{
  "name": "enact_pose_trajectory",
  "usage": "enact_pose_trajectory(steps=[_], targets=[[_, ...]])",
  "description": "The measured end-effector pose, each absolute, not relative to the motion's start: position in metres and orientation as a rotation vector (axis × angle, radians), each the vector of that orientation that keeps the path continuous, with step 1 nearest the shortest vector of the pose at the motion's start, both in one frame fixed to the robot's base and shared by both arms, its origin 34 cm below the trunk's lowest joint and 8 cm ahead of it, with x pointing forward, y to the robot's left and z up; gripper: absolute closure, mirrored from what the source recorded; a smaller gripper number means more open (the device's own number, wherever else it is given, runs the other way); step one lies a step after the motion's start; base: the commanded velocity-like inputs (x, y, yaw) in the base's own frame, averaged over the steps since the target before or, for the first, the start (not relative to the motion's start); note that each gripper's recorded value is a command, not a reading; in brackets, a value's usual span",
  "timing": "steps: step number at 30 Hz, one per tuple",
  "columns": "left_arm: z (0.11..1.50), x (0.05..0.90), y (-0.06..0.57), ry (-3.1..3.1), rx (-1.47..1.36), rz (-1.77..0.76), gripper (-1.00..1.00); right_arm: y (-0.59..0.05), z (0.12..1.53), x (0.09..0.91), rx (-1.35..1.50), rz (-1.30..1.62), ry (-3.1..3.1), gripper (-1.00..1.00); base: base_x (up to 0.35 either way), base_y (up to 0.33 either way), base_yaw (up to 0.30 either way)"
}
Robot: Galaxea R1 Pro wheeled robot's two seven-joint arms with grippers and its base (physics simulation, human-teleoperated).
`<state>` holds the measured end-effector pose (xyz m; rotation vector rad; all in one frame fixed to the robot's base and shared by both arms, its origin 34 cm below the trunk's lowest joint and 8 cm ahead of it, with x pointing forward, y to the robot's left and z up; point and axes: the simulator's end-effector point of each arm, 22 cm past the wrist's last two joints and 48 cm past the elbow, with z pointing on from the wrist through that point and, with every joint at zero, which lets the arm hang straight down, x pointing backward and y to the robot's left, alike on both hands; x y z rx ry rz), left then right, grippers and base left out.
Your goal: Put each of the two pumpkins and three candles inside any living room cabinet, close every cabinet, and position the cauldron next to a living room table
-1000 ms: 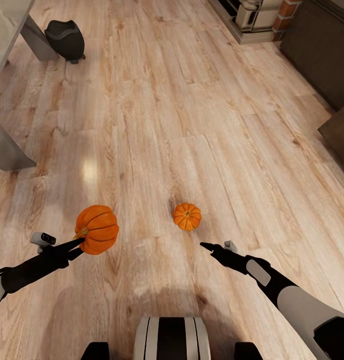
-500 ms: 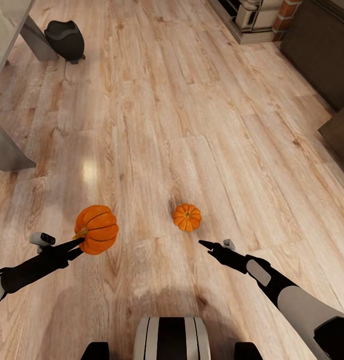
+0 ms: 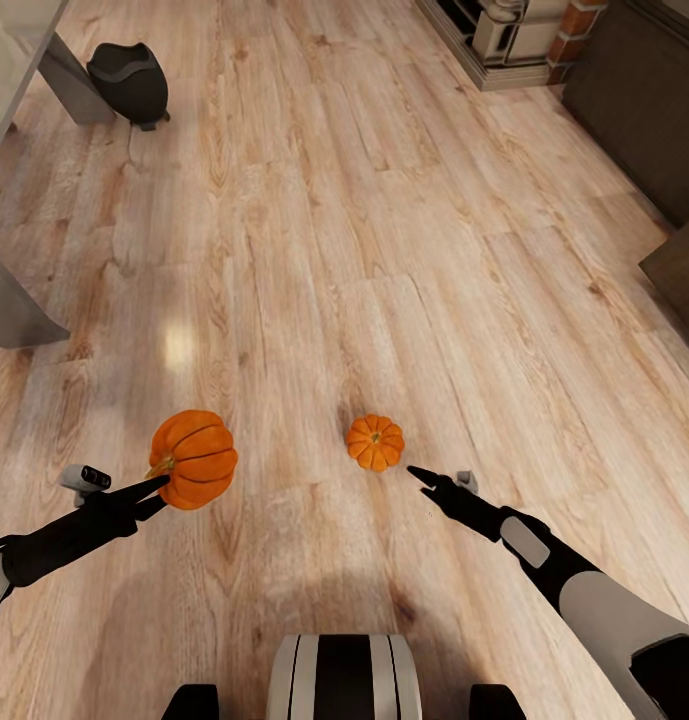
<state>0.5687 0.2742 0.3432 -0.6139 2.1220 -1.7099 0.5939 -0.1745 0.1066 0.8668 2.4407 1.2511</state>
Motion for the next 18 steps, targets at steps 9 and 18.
enact_pose_trajectory(steps=[9,18], targets=[[0.3437,0.5689,0.2744,2.121,-0.613,-1.71,1.0,-0.184,0.105,0.5965,0.885,1.223,2.432,-1.0,0.061,0.0,0.0],[0.3449,0.5696,0.2748,2.111,-0.619,-1.716,1.0,-0.1842,0.1048,0.5963,0.885,1.222,2.432,-1.0,0.067,0.0,0.0]])
